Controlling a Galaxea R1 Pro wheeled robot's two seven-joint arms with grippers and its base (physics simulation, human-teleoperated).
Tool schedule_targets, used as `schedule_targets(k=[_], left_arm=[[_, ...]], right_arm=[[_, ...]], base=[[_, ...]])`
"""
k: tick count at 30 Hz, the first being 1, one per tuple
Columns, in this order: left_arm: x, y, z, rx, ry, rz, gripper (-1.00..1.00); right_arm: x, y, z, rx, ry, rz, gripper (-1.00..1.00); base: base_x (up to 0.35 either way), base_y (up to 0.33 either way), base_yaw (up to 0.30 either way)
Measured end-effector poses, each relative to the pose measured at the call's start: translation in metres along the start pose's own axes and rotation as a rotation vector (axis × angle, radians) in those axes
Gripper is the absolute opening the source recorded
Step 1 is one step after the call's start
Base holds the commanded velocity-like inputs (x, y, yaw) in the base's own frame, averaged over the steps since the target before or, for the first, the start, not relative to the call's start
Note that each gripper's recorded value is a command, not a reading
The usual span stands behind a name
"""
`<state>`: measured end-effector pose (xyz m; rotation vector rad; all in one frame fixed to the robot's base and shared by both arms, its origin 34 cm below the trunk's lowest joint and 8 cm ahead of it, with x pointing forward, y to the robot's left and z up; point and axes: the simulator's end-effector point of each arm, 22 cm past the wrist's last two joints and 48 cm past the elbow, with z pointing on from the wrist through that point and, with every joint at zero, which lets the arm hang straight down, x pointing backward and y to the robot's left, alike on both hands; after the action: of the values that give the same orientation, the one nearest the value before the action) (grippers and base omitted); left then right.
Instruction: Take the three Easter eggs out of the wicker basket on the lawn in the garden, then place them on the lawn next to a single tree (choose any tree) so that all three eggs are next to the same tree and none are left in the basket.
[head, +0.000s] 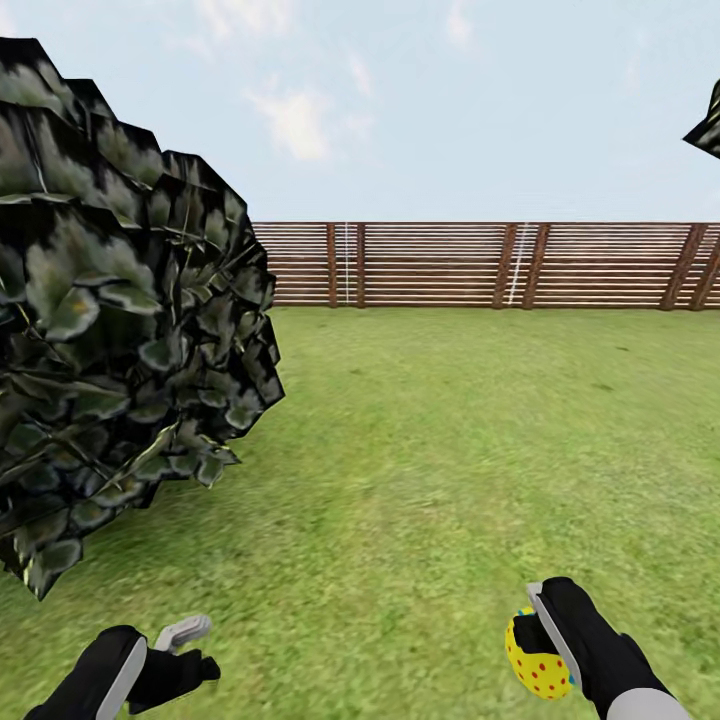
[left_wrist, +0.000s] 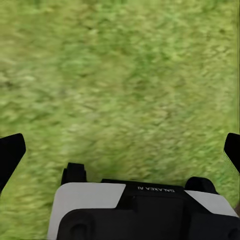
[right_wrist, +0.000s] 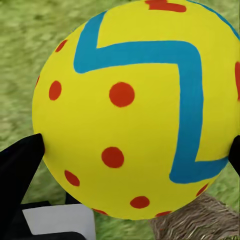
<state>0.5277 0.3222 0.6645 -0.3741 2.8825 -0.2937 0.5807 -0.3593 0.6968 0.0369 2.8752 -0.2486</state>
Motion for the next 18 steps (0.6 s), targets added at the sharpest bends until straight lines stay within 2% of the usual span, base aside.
schedule_targets(k=[6, 18], left_arm=[[-0.0006, -0.0003, -0.0006, 0.000, -0.002, 0.001, 1.00], [-0.0006, -0.0002, -0.0007, 0.000, -0.002, 0.000, 1.00]], right_arm=[[-0.0003, 0.0001, -0.0006, 0.000, -0.001, -0.002, -1.00], [-0.0008, -0.0001, -0.0007, 0.001, -0.003, -0.003, -1.00]], base=[[0.335, 0.000, -0.223], [0.335, 0.000, -0.009]])
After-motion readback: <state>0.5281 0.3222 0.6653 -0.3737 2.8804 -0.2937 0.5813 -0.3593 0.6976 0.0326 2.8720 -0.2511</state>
